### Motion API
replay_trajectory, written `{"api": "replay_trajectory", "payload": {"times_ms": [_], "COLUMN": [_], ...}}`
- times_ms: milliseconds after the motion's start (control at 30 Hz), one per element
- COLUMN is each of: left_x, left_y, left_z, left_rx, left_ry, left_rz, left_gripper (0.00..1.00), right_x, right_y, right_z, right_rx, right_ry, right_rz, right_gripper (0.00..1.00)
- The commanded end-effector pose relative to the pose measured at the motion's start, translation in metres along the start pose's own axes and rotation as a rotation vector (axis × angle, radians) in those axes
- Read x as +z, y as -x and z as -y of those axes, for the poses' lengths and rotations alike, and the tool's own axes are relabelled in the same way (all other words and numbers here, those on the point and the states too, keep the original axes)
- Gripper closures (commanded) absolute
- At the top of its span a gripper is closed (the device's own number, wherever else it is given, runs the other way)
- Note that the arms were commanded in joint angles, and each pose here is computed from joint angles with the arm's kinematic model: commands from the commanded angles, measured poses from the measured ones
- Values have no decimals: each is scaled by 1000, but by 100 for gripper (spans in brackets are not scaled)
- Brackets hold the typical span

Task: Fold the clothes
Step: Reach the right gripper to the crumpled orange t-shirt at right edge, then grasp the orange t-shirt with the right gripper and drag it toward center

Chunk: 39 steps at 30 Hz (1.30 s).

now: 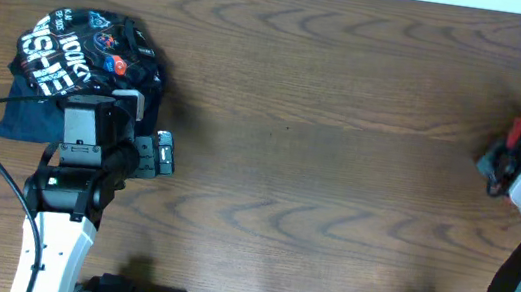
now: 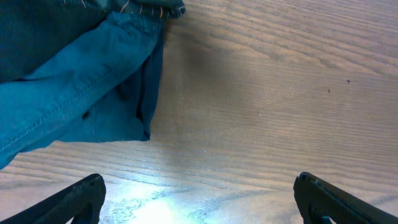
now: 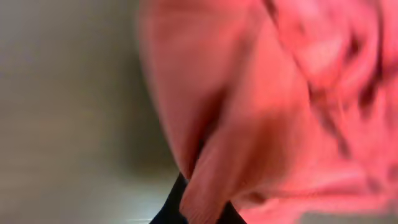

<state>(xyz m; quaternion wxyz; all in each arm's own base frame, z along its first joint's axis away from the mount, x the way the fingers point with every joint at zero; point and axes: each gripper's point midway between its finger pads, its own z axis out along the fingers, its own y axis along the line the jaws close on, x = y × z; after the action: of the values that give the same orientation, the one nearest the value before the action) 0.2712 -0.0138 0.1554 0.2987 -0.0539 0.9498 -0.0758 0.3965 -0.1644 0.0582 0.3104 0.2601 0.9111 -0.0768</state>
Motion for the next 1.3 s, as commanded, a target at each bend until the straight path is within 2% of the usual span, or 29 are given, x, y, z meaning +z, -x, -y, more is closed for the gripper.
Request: {"api": "replay_trajectory", "payload": {"times_ms": [0,100,167,233,267,300,333,367,400,500,700,767,867,1033,1267], "left_x": [-5,-5,-5,-5,-5,-5,-5,-5,-5,-5,-5,-5,-5,-5,-5], "left_y": [8,10,10,10,10,10,10,10,10,10,9,10,9,10,9], "left_z": [4,5,5,5,5,5,5,5,5,5,5,5,5,5,5], "left_rx": [-6,-6,-6,-6,-6,-6,-6,-6,-6,-6,-6,-6,-6,-6,-6], "left_ry": [-15,-16,-16,-16,-16,-16,-16,-16,-16,-16,-16,-16,-16,-16,-16], "left_rz": [25,30,30,30,30,30,30,31,31,31,30,30,30,30,29], "left_gripper": [2,2,2,2,2,2,2,2,2,2,2,2,2,2,2], "right_x": [-82,-130,-153,-163,-164,-162,-159,-153,-148,-129,-114,-114,-113,-97,-68], "right_y": [99,161,192,207,210,209,204,196,187,152,77,49,8,-43,-98], "right_z": [-82,-81,-73,-75,-76,-77,-80,-82,-83,-72,-10,3,18,39,44], "right_rx": [-42,137,252,260,256,250,231,203,174,74,25,-11,-52,-65,-62], "right_ry": [263,203,187,215,226,237,252,259,255,166,-174,-235,-294,-340,-318], "right_rz": [301,512,595,622,616,599,570,528,489,347,61,-50,-206,-336,-398], "right_gripper": [99,99,99,96,83,66,37,16,1,1,1,1,6,12,21]}}
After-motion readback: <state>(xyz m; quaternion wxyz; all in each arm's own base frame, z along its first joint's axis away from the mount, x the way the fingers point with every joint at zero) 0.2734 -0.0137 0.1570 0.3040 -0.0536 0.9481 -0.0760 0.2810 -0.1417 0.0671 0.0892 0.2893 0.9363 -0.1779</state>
